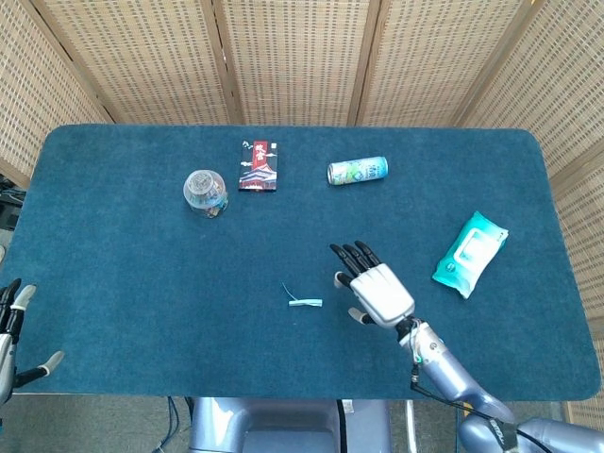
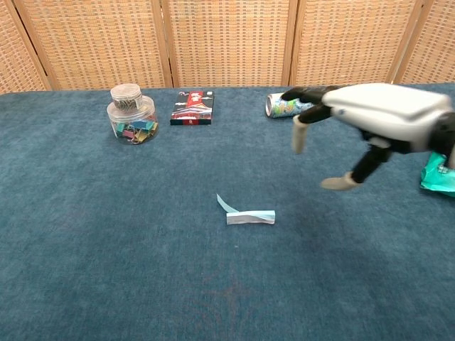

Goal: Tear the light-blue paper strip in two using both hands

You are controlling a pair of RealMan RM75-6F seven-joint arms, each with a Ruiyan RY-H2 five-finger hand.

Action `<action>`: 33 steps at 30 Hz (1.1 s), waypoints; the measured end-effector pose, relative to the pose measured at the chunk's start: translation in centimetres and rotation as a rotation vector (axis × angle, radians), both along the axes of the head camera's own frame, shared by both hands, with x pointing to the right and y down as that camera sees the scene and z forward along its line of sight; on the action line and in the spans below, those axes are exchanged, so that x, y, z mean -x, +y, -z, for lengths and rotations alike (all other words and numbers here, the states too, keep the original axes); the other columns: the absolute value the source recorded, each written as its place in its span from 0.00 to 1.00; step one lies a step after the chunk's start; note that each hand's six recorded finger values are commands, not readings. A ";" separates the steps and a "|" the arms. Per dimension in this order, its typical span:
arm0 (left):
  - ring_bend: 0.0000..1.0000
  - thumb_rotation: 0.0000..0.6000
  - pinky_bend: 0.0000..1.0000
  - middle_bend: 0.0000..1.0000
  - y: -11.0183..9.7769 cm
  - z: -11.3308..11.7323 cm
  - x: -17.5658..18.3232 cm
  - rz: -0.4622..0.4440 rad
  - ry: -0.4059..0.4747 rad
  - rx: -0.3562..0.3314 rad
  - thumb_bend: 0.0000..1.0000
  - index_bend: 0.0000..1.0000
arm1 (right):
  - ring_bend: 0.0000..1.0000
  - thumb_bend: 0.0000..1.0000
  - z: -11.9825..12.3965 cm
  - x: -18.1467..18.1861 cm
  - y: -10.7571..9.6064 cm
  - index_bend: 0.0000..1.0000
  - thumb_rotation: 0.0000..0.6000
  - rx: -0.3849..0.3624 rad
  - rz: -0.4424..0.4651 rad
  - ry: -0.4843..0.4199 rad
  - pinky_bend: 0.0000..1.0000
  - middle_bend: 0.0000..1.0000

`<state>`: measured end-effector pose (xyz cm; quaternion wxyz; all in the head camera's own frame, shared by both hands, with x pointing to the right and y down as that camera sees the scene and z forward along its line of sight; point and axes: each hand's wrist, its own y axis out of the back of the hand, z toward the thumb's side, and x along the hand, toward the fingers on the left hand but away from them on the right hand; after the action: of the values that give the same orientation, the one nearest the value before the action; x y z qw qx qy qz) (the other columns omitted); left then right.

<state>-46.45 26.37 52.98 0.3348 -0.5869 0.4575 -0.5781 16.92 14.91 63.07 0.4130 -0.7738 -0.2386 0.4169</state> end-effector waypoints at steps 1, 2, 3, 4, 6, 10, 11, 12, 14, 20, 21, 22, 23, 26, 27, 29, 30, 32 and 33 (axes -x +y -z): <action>0.00 1.00 0.00 0.00 -0.1 -0.1 0.2 0.006 0.002 0.004 0.00 0.00 | 0.00 0.31 -0.4 0.7 -0.1 0.40 1.00 0.011 -0.001 0.007 0.00 0.00; 0.00 1.00 0.00 0.00 -0.1 -0.1 0.2 0.008 0.003 0.008 0.00 0.00 | 0.00 0.31 -1.0 1.5 -0.3 0.40 1.00 0.021 -0.001 0.019 0.00 0.00; 0.00 1.00 0.00 0.00 -0.1 -0.2 0.3 0.009 0.004 0.012 0.00 0.00 | 0.00 0.31 -1.5 2.0 -0.4 0.40 1.00 0.028 -0.001 0.031 0.00 0.00; 0.00 1.00 0.00 0.00 -0.2 -0.3 0.3 0.009 0.005 0.017 0.00 0.00 | 0.00 0.31 -1.9 2.5 -0.4 0.40 1.00 0.036 -0.002 0.043 0.00 0.00; 0.00 1.00 0.00 0.00 -0.3 -0.4 0.3 0.007 0.005 0.024 0.00 0.00 | 0.00 0.33 -2.8 3.4 -0.5 0.40 1.00 0.063 -0.013 0.064 0.00 0.00; 0.00 1.00 0.00 0.00 -0.3 -0.6 0.2 -0.003 0.002 0.036 0.00 0.00 | 0.00 0.36 -4.2 4.9 -0.4 0.40 1.00 0.096 -0.028 0.115 0.00 0.00; 0.00 1.00 0.00 0.00 -0.3 -0.7 0.1 -0.004 0.002 0.038 0.00 0.00 | 0.00 0.36 -4.6 5.5 -0.3 0.40 1.00 0.102 -0.031 0.131 0.00 0.00; 0.00 1.00 0.00 0.00 -0.3 -0.7 0.1 -0.004 0.003 0.039 0.00 0.00 | 0.00 0.36 -4.9 5.9 -0.2 0.40 1.00 0.108 -0.034 0.142 0.00 0.00; 0.00 1.00 0.00 0.00 -0.3 -0.6 0.2 0.000 0.005 0.040 0.00 0.00 | 0.00 0.36 -5.5 6.9 0.1 0.40 1.00 0.112 -0.036 0.171 0.00 0.00; 0.00 1.00 0.00 0.00 -0.3 -0.6 0.3 0.000 0.012 0.045 0.00 0.00 | 0.00 0.36 -6.6 9.3 1.3 0.41 1.00 0.102 -0.031 0.220 0.00 0.00; 0.00 1.00 0.00 0.00 -0.3 -0.7 0.3 -0.001 0.013 0.046 0.00 0.00 | 0.00 0.36 -6.8 9.4 1.5 0.41 1.00 0.100 -0.028 0.225 0.00 0.00; 0.00 1.00 0.00 0.00 -0.3 -0.7 0.3 -0.003 0.013 0.047 0.00 0.00 | 0.00 0.36 -7.0 9.5 1.6 0.41 1.00 0.099 -0.025 0.230 0.00 0.00; 0.00 1.00 0.00 0.00 -0.3 -0.7 0.3 -0.003 0.014 0.047 0.00 0.00 | 0.00 0.36 -7.2 9.6 1.9 0.41 1.00 0.101 -0.022 0.236 0.00 0.00; 0.00 1.00 0.00 0.00 -0.4 -0.6 0.3 0.000 0.015 0.046 0.00 0.00 | 0.00 0.36 -7.8 9.7 2.6 0.41 1.00 0.109 -0.017 0.247 0.00 0.00; 0.00 1.00 0.00 0.00 -0.4 -0.6 0.4 0.001 0.016 0.046 0.00 0.00 | 0.00 0.36 -8.0 9.7 2.7 0.41 1.00 0.110 -0.014 0.250 0.00 0.00; 0.00 1.00 0.00 0.00 -0.4 -0.6 0.5 0.003 0.018 0.045 0.00 0.00 | 0.00 0.36 -8.2 9.6 3.0 0.41 1.00 0.108 -0.008 0.259 0.00 0.00; 0.00 1.00 0.00 0.00 -0.4 -0.6 0.5 0.002 0.018 0.046 0.00 0.00 | 0.00 0.36 -8.3 9.6 3.1 0.41 1.00 0.108 -0.006 0.262 0.00 0.00; 0.00 1.00 0.00 0.00 -0.4 -0.6 0.5 0.002 0.019 0.048 0.00 0.00 | 0.00 0.36 -8.5 9.4 3.2 0.42 1.00 0.108 -0.006 0.266 0.00 0.00; 0.00 1.00 0.00 0.00 -0.4 -0.6 0.5 0.003 0.020 0.049 0.00 0.00 | 0.00 0.36 -8.6 9.3 3.2 0.43 1.00 0.107 -0.005 0.268 0.00 0.00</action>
<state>-46.97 25.96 53.59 0.3150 -0.6000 0.4472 -0.5838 7.65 18.10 71.69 0.3984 -0.7316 -0.1606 0.5294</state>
